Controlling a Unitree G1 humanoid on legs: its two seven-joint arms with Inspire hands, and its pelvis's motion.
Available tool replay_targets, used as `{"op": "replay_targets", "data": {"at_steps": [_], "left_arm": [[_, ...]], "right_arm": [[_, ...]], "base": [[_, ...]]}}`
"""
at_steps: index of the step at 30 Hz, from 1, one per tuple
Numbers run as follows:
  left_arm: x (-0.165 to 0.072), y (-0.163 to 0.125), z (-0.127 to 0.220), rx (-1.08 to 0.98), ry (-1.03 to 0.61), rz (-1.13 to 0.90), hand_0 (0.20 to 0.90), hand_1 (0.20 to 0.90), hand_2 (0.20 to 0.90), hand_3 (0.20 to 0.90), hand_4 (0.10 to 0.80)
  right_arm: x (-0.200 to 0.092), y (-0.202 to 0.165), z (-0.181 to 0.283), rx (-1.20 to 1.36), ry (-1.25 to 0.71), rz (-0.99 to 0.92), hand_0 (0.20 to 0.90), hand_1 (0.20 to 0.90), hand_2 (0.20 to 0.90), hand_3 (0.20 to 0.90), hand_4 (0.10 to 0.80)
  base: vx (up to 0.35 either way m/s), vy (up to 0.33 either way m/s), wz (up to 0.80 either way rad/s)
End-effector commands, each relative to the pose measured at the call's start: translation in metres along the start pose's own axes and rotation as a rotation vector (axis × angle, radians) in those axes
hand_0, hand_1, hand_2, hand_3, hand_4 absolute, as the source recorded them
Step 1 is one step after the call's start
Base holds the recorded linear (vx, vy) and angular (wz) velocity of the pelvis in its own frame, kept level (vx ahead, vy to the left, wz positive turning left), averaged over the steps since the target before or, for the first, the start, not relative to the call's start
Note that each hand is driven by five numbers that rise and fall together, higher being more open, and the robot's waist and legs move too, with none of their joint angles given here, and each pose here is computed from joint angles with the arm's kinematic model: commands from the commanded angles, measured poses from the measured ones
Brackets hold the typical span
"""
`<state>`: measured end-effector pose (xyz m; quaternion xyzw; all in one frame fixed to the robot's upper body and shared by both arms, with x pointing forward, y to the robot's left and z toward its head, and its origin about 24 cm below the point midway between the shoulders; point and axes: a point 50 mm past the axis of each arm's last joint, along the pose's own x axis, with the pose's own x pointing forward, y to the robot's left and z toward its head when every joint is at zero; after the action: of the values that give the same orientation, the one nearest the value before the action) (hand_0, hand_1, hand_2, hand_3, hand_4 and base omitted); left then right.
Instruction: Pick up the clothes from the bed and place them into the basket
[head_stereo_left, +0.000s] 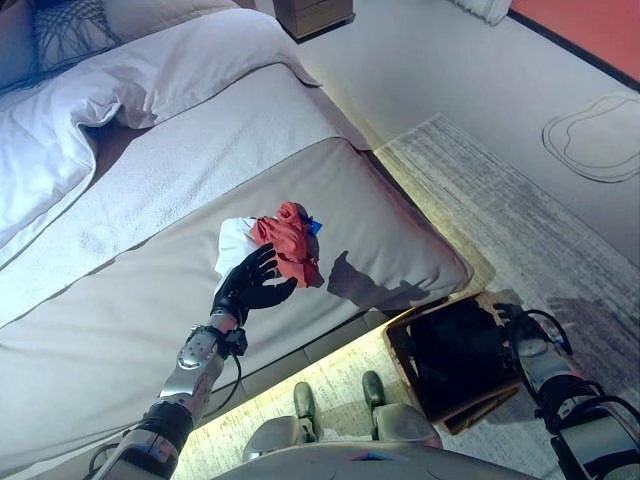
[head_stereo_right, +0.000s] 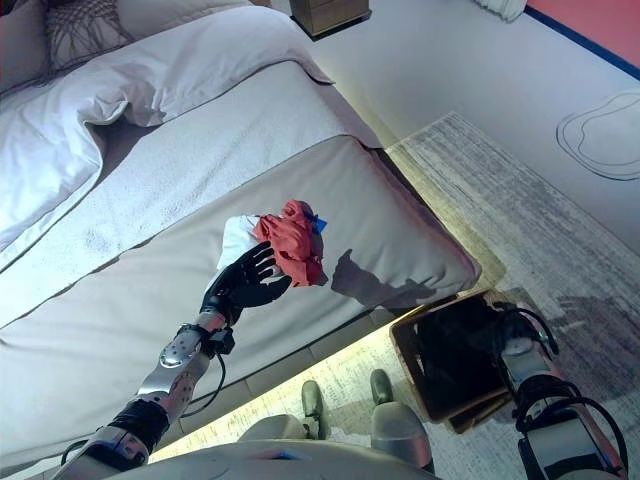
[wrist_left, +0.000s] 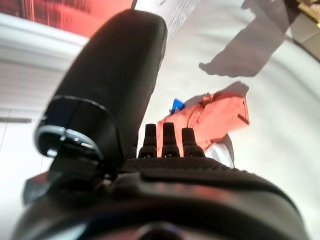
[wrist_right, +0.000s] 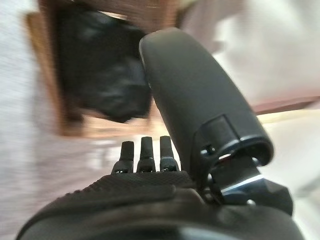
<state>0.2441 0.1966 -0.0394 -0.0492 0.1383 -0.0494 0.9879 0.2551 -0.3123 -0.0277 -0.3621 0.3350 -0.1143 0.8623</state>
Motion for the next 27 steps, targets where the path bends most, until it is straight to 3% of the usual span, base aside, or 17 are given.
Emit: {"op": "replay_targets", "data": {"at_steps": [1,5,10,20,27], "left_arm": [[0.016,0.001,0.04,0.03,-0.183,0.018,0.9,0.9,0.9,0.9,0.8],[0.012,0.001,0.044,0.16,-0.237,0.039,0.9,0.9,0.9,0.9,0.8],[0.01,0.005,0.051,0.217,-0.266,0.03,0.9,0.9,0.9,0.9,0.8],[0.011,-0.003,0.08,0.245,-0.422,-0.042,0.9,0.9,0.9,0.9,0.8],[0.008,-0.013,0.104,0.123,-0.519,-0.072,0.9,0.9,0.9,0.9,0.8]], "right_arm": [[-0.004,-0.03,0.093,-0.034,-0.343,-0.203,0.9,0.9,0.9,0.9,0.8],[-0.023,-0.044,0.149,-0.054,-0.607,-0.3,0.9,0.9,0.9,0.9,0.8],[-0.032,-0.062,0.184,-0.059,-0.717,-0.342,0.9,0.9,0.9,0.9,0.8],[-0.035,-0.112,0.232,-0.061,-0.724,-0.41,0.9,0.9,0.9,0.9,0.8],[-0.035,-0.132,0.244,-0.076,-0.673,-0.458,0.9,0.9,0.9,0.9,0.8]], "base": [[0.055,0.028,0.14],[0.058,0.046,0.19],[0.044,0.049,0.29],[-0.058,0.054,0.3],[-0.062,0.027,0.27]]}}
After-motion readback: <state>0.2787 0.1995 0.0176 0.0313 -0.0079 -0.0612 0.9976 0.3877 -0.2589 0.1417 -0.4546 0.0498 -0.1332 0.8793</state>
